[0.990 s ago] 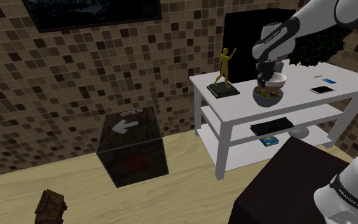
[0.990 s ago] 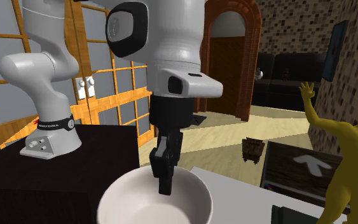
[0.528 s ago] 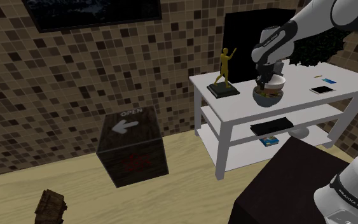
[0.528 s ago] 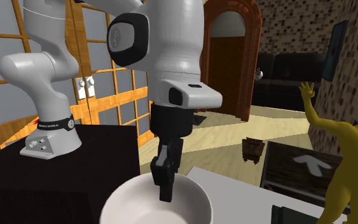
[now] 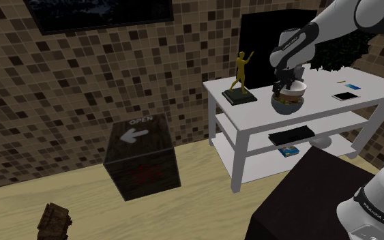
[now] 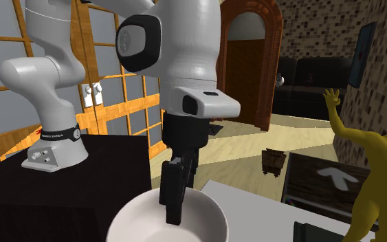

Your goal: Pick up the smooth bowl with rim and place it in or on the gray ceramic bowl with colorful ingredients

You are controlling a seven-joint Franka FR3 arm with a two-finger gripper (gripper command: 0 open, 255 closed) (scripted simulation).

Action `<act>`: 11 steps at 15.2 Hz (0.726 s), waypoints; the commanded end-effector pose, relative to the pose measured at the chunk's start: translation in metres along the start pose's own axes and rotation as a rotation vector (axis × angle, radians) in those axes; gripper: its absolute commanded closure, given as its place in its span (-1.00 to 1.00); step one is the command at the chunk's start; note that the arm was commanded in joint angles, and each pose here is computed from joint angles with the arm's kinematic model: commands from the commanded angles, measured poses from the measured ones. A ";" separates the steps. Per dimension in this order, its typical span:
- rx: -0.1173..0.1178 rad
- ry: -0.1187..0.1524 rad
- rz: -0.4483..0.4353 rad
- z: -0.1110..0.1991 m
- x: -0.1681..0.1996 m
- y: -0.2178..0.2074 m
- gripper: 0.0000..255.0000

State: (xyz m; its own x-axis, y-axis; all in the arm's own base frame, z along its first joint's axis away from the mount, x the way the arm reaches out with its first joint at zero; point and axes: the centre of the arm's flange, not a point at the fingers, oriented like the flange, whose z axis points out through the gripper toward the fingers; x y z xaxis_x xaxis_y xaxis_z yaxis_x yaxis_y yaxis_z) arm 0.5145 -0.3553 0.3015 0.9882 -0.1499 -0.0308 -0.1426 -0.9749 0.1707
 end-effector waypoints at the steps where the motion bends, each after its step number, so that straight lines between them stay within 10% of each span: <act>1: 0.000 0.000 0.000 0.000 -0.001 0.000 -1.00; 11: 0.000 0.000 0.000 -0.050 -0.001 0.000 -1.00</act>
State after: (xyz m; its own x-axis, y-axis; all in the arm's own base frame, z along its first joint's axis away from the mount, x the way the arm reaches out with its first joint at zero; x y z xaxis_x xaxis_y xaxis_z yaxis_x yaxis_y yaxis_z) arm 0.5168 -0.3468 0.3502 0.9882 -0.1499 -0.0306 -0.1426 -0.9749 0.1708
